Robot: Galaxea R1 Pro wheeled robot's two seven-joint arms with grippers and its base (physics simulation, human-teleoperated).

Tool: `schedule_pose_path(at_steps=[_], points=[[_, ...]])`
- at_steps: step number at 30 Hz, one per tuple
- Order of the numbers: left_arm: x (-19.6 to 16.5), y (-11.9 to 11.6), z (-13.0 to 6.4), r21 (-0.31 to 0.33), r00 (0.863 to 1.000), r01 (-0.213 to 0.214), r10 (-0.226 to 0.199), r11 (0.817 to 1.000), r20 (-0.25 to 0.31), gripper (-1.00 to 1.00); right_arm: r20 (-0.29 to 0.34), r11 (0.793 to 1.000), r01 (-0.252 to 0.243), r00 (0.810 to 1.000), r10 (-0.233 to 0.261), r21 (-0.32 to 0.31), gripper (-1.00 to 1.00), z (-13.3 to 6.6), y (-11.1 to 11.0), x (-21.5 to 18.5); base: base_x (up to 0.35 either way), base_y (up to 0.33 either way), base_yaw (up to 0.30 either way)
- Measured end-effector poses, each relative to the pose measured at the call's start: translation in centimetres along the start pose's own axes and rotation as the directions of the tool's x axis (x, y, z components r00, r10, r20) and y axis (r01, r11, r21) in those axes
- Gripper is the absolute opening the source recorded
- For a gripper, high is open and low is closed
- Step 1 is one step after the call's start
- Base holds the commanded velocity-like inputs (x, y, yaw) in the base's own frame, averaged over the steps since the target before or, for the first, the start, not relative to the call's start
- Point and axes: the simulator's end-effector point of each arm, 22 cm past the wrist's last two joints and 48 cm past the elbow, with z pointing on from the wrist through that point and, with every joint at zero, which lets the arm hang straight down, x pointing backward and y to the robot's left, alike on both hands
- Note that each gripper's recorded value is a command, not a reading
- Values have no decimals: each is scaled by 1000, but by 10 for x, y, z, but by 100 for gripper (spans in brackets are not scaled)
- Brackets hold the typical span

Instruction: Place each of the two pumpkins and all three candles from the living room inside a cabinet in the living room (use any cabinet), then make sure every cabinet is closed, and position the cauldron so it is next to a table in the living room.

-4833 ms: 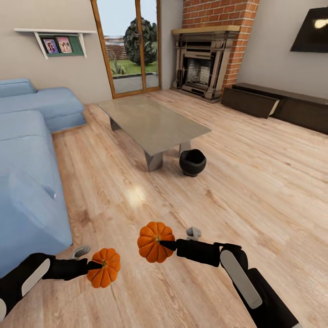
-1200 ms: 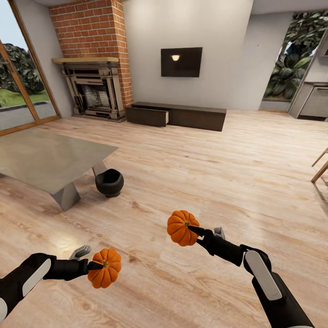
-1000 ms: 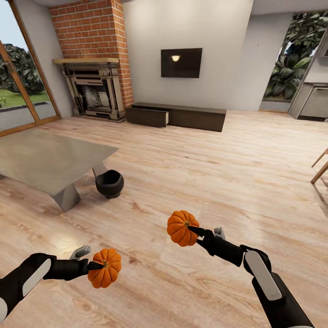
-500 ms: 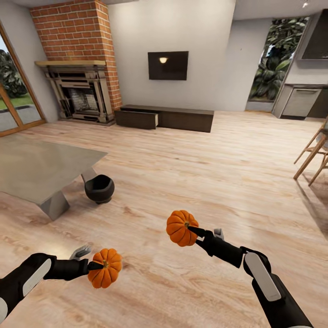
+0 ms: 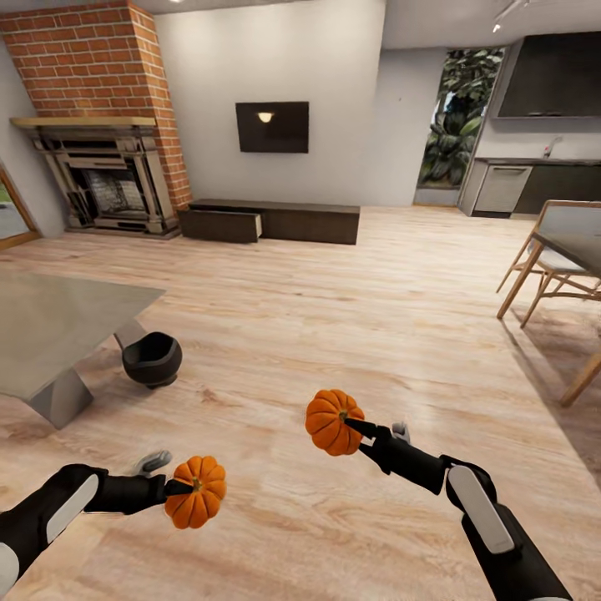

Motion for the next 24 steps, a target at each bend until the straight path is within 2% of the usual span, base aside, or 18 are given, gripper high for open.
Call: schedule_pose_path(at_steps=[3, 7, 10, 13, 15, 18, 24], points=[[3, 1, 4, -23, 1000, -13, 13, 1000, -10, -100, -7, 999, -19, 1000, 19, 26, -100, 0, -13, 5, 0, 0, -220], [5, 11, 9, -101, 1000, -22, 21, 995, -16, -100, 5, 997, -31, 1000, 31, 70, -100, -1, -33, 6, 0, 0, -219], [8, 18, 18, -181, 1000, -26, 23, 983, -19, -100, 56, 990, -26, 998, 19, 136, -100, -4, -62, 0, 0, 0, -214], [9, 28, 22, -255, 1000, -27, 23, 967, -18, -100, 111, 972, -16, 994, -10, 233, -100, -11, -103, -3, 0, 0, -211], [9, 31, 24, -286, 1000, -27, 23, 958, -15, -100, 135, 961, -13, 991, -25, 275, -100, -16, -122, -3, 0, 0, -210], [9, 31, 26, -310, 1000, -29, 27, 950, -13, -100, 156, 945, -4, 987, -49, 326, -100, -22, -143, -2, 0, 0, -210], [10, 18, 35, -300, 999, -38, 35, 953, -14, -100, 197, 902, 35, 971, -132, 430, -100, -35, -183, 0, 0, 0, -210]])
